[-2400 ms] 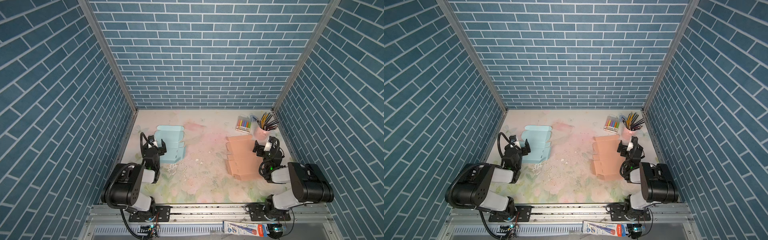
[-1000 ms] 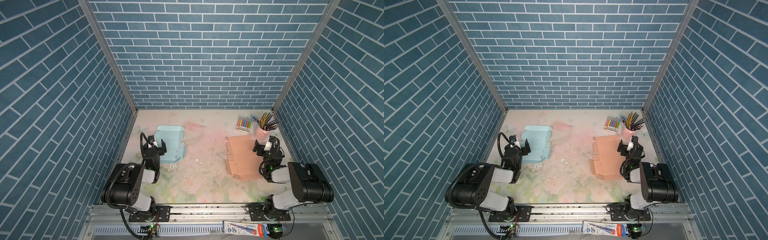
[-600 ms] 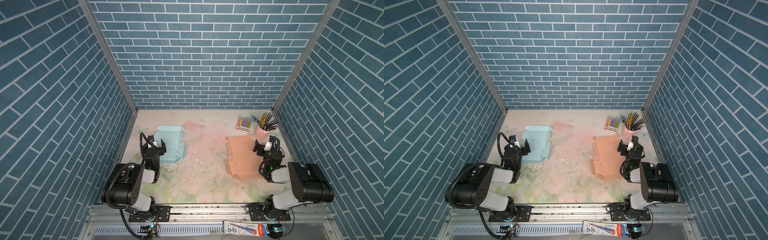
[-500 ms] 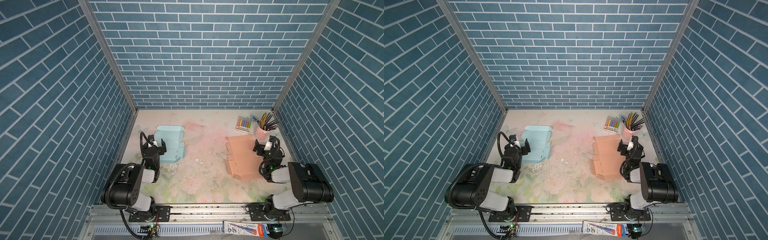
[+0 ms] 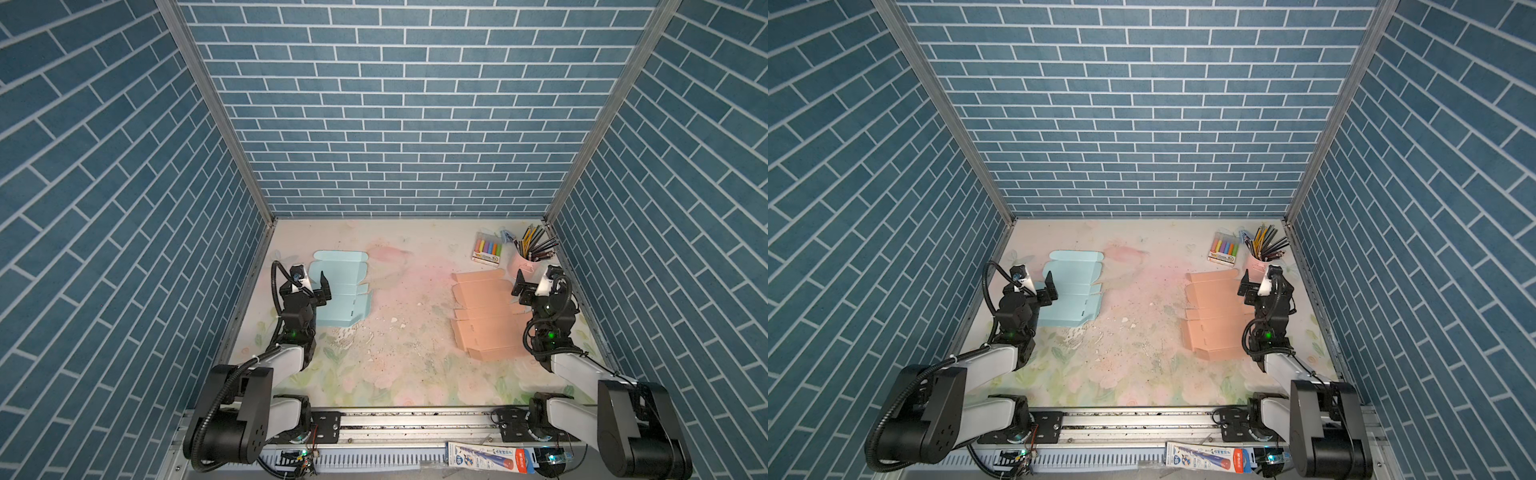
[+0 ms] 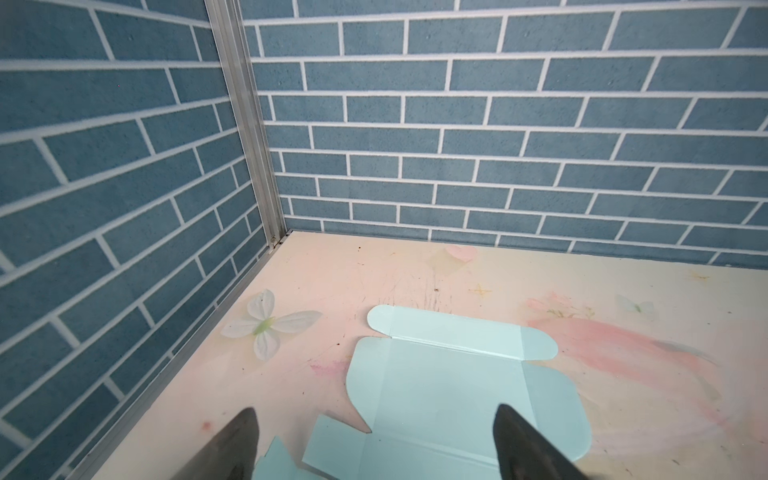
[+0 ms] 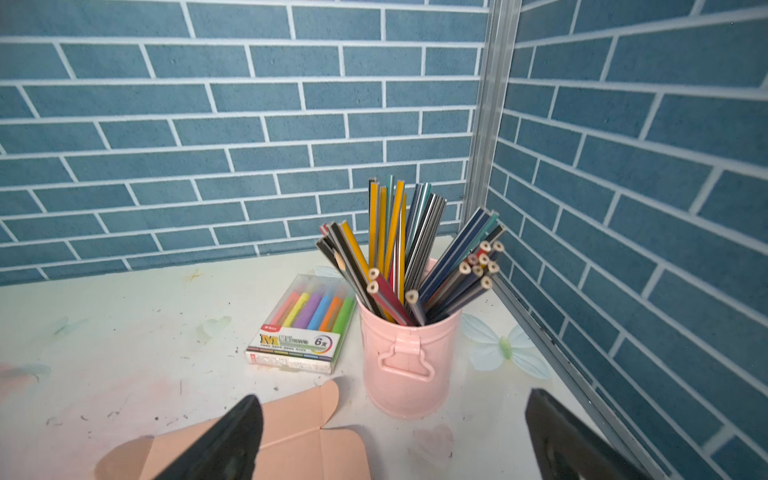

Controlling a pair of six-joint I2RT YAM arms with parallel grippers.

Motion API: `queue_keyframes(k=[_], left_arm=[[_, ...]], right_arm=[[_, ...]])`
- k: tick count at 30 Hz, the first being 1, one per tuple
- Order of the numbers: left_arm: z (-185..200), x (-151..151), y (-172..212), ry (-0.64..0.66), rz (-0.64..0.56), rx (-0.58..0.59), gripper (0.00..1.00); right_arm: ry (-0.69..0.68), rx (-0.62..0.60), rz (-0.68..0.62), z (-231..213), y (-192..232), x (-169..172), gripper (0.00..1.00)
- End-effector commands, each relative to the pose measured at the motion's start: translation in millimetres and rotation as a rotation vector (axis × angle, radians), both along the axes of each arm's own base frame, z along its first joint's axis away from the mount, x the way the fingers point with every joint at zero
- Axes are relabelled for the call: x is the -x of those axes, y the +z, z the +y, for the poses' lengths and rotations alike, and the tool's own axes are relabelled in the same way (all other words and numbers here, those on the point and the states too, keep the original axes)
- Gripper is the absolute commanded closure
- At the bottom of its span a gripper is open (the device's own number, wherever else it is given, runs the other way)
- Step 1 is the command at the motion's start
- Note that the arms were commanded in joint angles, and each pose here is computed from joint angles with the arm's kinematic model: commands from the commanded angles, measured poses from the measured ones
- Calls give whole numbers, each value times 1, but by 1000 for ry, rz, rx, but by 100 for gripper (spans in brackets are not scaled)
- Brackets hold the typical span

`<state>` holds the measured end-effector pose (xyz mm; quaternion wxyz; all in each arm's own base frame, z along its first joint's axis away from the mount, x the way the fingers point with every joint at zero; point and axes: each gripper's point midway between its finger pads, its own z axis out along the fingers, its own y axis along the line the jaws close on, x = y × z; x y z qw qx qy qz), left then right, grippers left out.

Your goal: Fold the paper box

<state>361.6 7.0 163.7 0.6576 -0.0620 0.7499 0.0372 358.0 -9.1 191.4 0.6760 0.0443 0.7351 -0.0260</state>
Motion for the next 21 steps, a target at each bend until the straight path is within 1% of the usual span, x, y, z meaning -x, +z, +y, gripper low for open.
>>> queue_keyframes(k=[1, 3, 5, 7, 8, 10, 12, 14, 17, 21], left_arm=[[-14, -1, 3, -53, 42, 21, 12], [-25, -4, 10, -75, 65, 38, 12], [-39, -9, 12, -93, 114, 64, 12], [-51, -13, 9, -88, 173, 127, 12], [-58, -13, 1, -94, 223, 167, 12], [-77, -15, -10, -143, 302, 235, 12], [-108, -12, -16, -254, 329, 287, 12], [-129, -5, -28, -319, 366, 332, 12], [-139, 3, -45, -351, 420, 378, 12], [-136, 10, -65, -331, 478, 373, 11]], right_arm=[[-12, -86, 121, 8, -13, 3, 1], [24, -138, 166, 22, -18, 3, 1], [51, -156, 220, 36, -25, 4, 1], [41, -174, 278, 43, -32, 6, 1], [36, -193, 305, 46, -35, 8, 1], [53, -246, 343, 57, -42, 12, 1], [143, -322, 358, 76, -47, 17, 1], [249, -373, 365, 101, -49, 24, 1], [324, -353, 407, 134, -55, 34, 1], [424, -321, 471, 172, -59, 45, 1]])
